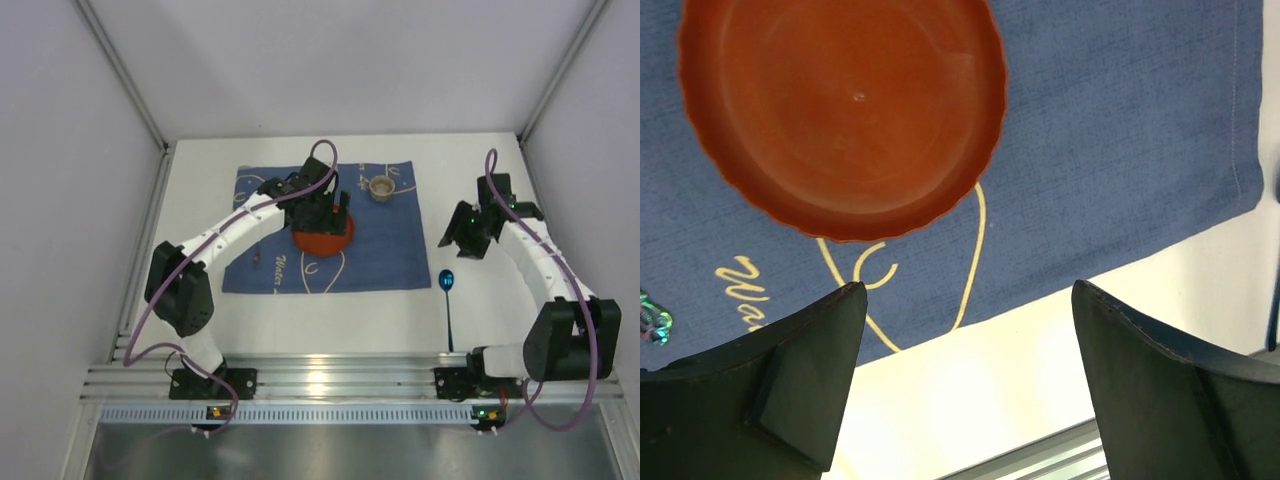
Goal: Set the dinner table for one person
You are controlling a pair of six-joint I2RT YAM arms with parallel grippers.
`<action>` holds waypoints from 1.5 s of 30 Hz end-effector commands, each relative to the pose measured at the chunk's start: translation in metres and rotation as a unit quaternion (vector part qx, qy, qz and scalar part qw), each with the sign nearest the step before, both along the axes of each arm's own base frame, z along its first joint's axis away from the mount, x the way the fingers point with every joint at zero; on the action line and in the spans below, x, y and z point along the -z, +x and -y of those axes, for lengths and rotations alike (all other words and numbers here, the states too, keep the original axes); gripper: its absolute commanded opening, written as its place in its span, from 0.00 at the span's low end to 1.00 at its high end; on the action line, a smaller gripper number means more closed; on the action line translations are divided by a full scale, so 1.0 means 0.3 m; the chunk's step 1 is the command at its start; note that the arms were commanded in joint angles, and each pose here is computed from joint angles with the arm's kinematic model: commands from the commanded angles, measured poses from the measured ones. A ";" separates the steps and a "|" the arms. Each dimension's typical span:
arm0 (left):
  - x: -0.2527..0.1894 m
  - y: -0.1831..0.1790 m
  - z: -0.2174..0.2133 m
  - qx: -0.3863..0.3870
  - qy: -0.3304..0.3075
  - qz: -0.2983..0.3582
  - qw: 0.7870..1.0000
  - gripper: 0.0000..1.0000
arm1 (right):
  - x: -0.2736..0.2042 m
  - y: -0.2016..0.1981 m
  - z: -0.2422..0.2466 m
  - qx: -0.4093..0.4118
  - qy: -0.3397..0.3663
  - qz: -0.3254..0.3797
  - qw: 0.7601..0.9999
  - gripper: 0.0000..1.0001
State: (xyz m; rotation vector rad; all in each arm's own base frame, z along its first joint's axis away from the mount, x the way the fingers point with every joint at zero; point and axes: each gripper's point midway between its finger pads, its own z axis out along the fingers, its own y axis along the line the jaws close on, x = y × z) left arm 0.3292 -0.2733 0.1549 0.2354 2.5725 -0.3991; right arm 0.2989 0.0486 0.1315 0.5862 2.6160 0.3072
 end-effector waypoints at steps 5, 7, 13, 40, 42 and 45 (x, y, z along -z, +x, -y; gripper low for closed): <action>-0.082 0.050 0.110 0.018 -0.063 0.017 0.998 0.88 | 0.279 -0.211 0.011 0.022 -0.007 -0.086 0.996 0.51; -0.088 0.051 0.110 0.015 -0.065 0.018 0.998 0.88 | 0.320 -0.234 0.024 0.022 -0.019 -0.105 0.994 0.50; -0.087 0.020 0.076 0.002 -0.060 0.014 0.998 0.88 | 0.361 -0.219 0.043 0.020 -0.036 -0.117 0.992 0.45; -0.140 -0.022 -0.032 -0.033 -0.039 0.047 0.998 0.88 | 0.021 -0.060 0.047 -0.010 -0.079 -0.005 0.997 0.00; -0.151 -0.012 -0.032 -0.033 -0.038 0.052 0.997 0.88 | -0.063 0.002 -0.043 -0.054 -0.023 0.032 0.998 0.00; -0.168 0.009 -0.039 -0.037 -0.030 0.066 0.997 0.89 | -0.102 0.080 -0.180 -0.122 0.034 0.052 0.991 0.00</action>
